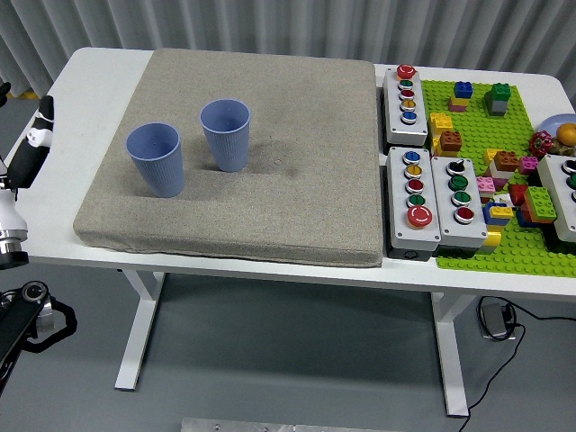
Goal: Pick cup pour cup place
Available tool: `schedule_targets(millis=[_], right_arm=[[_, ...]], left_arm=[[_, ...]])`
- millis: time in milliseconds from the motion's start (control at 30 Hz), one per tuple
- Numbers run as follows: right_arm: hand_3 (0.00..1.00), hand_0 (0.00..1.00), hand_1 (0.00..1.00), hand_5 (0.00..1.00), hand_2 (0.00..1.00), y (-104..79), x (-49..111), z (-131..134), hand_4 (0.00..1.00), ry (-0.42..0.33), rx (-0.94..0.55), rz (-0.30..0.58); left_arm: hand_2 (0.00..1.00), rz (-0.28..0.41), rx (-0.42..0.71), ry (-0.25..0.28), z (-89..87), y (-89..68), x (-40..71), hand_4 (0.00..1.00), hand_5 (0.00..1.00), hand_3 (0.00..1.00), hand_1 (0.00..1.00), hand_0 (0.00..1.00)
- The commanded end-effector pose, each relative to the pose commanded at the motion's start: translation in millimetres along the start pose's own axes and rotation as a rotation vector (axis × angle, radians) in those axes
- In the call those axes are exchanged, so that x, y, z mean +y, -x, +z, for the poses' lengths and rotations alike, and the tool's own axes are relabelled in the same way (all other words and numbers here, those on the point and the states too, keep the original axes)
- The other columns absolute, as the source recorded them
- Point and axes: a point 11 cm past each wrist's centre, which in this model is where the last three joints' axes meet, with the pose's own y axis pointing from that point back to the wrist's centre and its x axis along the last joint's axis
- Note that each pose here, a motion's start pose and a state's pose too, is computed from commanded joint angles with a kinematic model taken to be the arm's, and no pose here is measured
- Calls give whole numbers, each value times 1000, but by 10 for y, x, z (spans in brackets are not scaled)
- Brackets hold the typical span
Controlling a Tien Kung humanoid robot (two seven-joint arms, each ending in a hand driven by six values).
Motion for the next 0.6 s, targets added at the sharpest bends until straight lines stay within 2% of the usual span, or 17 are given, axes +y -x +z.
schedule_targets(millis=[67,100,333,467,600], right_arm=[[540,669,549,342,494,-1,0,0,8,0,1,0],[540,668,550,340,495,3,2,-7,7,-1,1,-1],[541,669,549,339,495,24,11,-23,7,-3,-7,-6],[541,669,549,339,495,30,15,-32,7,-4,-7,-7],[540,669,550,341,495,38,19,-39,6,-5,-10,-7]], left_arm=[[998,-12,-3,-7,-19,6,20,857,154,998,895,872],[998,-40,-13,-23,-66,23,76,866,103,998,904,883],[998,-113,-34,-67,-197,136,232,862,87,998,910,893],[998,-147,-23,-100,-278,234,284,862,87,998,910,893],[998,-202,-1,-136,-361,406,392,872,108,998,916,904]])
